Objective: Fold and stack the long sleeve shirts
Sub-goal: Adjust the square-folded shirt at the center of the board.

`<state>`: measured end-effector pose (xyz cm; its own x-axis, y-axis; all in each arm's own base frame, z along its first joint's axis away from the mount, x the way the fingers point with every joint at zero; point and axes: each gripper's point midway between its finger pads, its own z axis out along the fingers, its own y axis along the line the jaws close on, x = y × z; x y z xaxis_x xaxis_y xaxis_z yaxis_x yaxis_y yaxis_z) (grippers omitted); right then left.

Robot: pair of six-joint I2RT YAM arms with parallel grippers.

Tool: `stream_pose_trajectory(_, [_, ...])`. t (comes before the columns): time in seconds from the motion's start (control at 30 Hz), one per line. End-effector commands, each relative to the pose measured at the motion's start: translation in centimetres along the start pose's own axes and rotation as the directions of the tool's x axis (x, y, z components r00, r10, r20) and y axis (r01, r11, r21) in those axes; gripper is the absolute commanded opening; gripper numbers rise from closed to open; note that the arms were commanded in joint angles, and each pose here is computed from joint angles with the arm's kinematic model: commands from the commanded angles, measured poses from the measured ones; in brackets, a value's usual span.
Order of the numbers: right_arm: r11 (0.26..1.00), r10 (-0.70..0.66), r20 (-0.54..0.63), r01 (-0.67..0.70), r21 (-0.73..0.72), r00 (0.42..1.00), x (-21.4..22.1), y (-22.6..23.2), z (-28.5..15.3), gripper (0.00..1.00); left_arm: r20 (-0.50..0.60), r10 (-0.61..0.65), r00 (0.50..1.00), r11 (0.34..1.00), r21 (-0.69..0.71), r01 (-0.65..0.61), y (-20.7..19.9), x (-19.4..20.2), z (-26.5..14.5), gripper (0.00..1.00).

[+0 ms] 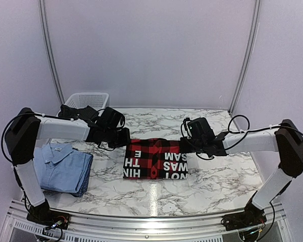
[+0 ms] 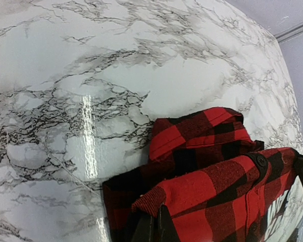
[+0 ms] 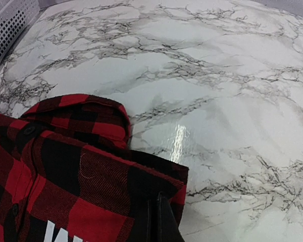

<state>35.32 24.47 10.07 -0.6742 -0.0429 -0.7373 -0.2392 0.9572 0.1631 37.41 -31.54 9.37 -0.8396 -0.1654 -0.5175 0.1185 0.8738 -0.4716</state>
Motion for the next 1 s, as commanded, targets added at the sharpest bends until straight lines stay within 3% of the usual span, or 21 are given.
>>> stream_pose_trajectory(0.0, [1.0,0.009,0.13,-0.009,0.003,0.991,-4.6,-0.8,1.9,0.0,-0.017,0.015,1.0,1.0,-0.025,-0.016,1.5,-0.7,2.6,0.0])
stream_pose_trajectory(0.2, [1.0,0.006,0.131,-0.006,-0.002,0.991,-5.5,-0.9,4.0,0.0,-0.013,-0.011,1.0,1.0,-0.007,0.011,1.7,-1.7,4.1,0.0])
stream_pose_trajectory(0.57, [0.999,0.034,0.231,-0.033,-0.007,0.972,-9.4,-0.6,0.1,0.0,0.101,-0.001,0.995,1.0,0.028,-0.001,-0.3,-5.2,0.1,0.0])
stream_pose_trajectory(0.77, [1.0,0.015,0.216,-0.011,-0.015,0.976,-10.2,-1.3,3.6,0.02,0.081,-0.004,0.997,1.0,-0.026,0.007,1.7,-6.2,3.7,0.02])
stream_pose_trajectory(0.83, [0.999,0.022,0.173,-0.018,-0.028,0.985,-10.0,-2.0,6.1,0.1,0.055,-0.016,0.998,0.999,-0.039,0.018,2.6,-6.3,5.4,0.17])
stream_pose_trajectory(0.87, [0.999,0.024,0.157,-0.02,-0.03,0.987,-10.2,-2.3,6.8,0.15,0.054,-0.026,0.998,0.999,-0.036,0.028,2.8,-6.7,5.7,0.35])
stream_pose_trajectory(0.9, [0.999,0.018,0.153,-0.014,-0.028,0.988,-10.6,-2.4,7.1,0.25,0.065,-0.025,0.998,0.999,-0.039,0.027,2.9,-7.2,5.8,0.5])
stream_pose_trajectory(0.97, [1.0,0.008,0.149,-0.005,-0.026,0.989,-11.6,-2.4,6.8,0.43,0.088,-0.008,0.996,0.999,-0.053,0.013,2.6,-8.6,5.1,0.67])
